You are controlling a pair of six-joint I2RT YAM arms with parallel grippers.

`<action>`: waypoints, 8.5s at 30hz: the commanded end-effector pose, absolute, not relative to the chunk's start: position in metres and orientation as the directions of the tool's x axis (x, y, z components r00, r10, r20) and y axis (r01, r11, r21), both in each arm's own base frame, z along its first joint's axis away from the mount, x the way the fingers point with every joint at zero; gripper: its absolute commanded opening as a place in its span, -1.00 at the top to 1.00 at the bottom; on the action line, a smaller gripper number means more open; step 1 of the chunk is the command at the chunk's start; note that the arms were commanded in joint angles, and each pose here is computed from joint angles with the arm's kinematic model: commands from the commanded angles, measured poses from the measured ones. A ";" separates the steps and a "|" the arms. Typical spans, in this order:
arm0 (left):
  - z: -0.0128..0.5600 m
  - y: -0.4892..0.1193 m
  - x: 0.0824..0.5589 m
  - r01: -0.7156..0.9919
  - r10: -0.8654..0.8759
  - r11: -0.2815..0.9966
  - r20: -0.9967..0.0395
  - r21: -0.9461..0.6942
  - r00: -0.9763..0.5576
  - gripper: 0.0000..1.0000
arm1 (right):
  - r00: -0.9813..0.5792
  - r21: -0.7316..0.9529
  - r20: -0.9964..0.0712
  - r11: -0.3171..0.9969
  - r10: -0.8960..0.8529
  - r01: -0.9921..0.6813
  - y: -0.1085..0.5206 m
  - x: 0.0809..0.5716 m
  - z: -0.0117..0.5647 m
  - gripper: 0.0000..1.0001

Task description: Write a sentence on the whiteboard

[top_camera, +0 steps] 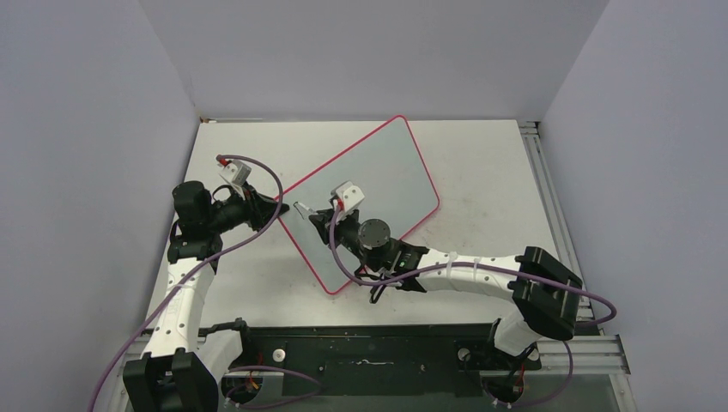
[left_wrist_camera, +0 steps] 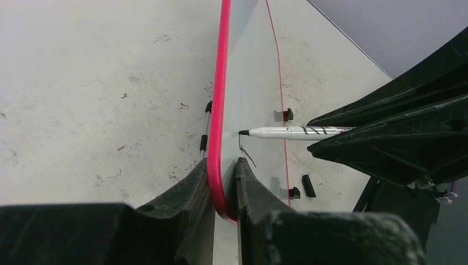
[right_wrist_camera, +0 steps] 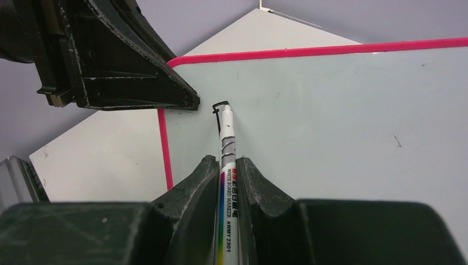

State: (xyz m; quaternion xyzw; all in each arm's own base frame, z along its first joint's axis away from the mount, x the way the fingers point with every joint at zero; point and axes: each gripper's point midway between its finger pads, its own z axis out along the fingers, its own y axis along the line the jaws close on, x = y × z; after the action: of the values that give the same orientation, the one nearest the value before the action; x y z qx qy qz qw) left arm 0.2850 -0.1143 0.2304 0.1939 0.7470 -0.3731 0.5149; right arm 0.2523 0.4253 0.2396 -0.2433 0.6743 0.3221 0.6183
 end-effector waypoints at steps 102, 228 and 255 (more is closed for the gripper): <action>0.213 -0.112 0.286 0.689 0.007 0.670 -0.926 -0.276 -0.378 1.00 | -0.105 0.108 -0.993 0.672 0.045 -0.733 0.397 0.269 0.257 0.89; 0.210 -0.107 0.288 0.673 0.018 0.691 -0.924 -0.264 -0.382 1.00 | -0.186 0.130 -0.982 0.764 0.012 -0.633 0.372 0.277 0.222 0.89; 0.212 -0.108 0.287 0.679 0.020 0.687 -0.927 -0.259 -0.375 1.00 | -0.248 0.124 -0.968 0.788 -0.037 -0.602 0.377 0.285 0.192 0.89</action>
State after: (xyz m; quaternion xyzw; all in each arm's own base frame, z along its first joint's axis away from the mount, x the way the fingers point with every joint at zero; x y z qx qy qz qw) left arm 0.2864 -0.1120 0.2248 0.1958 0.7574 -0.3607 0.5078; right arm 0.2766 0.3760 0.1755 -0.2348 0.7554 0.2456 0.5603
